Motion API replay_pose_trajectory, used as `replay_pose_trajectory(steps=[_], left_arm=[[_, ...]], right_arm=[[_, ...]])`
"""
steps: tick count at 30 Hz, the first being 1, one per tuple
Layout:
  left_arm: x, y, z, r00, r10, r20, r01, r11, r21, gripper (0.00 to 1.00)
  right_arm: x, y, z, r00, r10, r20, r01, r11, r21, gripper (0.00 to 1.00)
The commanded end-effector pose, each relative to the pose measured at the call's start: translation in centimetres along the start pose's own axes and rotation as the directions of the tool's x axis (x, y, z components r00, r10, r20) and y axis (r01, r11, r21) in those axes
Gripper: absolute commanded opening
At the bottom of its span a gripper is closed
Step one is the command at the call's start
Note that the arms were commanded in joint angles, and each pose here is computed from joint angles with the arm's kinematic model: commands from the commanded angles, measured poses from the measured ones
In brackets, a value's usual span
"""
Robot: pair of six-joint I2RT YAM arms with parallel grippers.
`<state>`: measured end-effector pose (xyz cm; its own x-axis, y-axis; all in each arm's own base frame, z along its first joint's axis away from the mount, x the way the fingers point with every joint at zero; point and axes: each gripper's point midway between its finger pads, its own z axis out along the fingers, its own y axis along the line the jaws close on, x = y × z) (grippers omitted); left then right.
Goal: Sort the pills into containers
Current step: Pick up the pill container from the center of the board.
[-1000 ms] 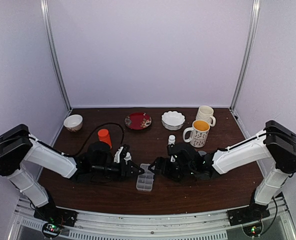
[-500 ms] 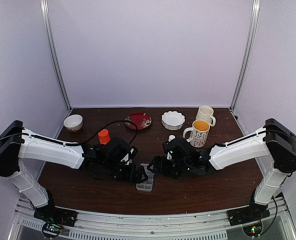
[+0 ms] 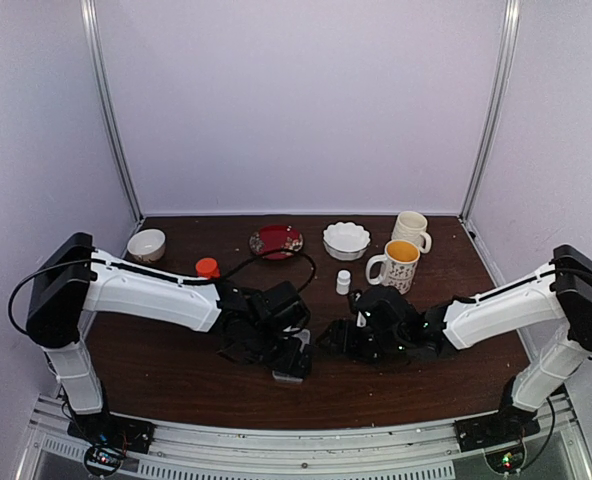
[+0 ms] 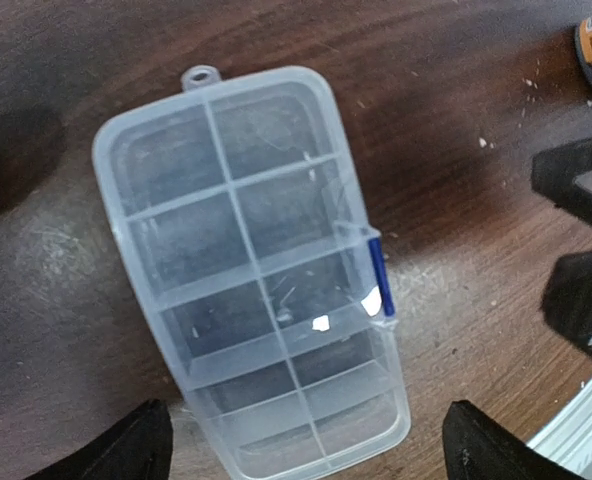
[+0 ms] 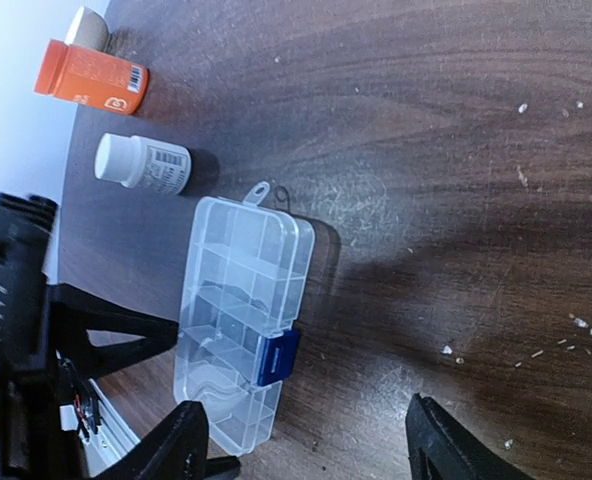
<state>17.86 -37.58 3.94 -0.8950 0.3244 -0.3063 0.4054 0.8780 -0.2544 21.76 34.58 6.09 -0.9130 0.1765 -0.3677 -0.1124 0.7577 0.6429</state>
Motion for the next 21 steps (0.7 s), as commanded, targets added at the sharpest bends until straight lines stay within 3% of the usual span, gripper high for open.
replay_pose_trajectory(steps=[1, 13, 21], left_arm=[[0.7, 0.3, 0.1, 0.999, 0.038, -0.03, -0.04, 0.997, -0.066, 0.98], [1.3, 2.3, 1.9, 0.997, 0.007, -0.071, -0.022, 0.975, -0.22, 0.96], [1.8, 2.2, 2.3, 0.998, 0.025, -0.061, -0.036, 0.983, -0.179, 0.61]], right_arm=[[-1.8, 0.8, -1.2, 0.997, 0.01, 0.08, -0.008, 0.999, -0.031, 0.7], [-2.3, 1.2, -2.4, 0.995, -0.013, 0.099, 0.016, 0.999, -0.028, 0.7], [-2.3, 1.5, -2.8, 0.996, -0.025, 0.091, 0.029, 0.999, -0.036, 0.7]])
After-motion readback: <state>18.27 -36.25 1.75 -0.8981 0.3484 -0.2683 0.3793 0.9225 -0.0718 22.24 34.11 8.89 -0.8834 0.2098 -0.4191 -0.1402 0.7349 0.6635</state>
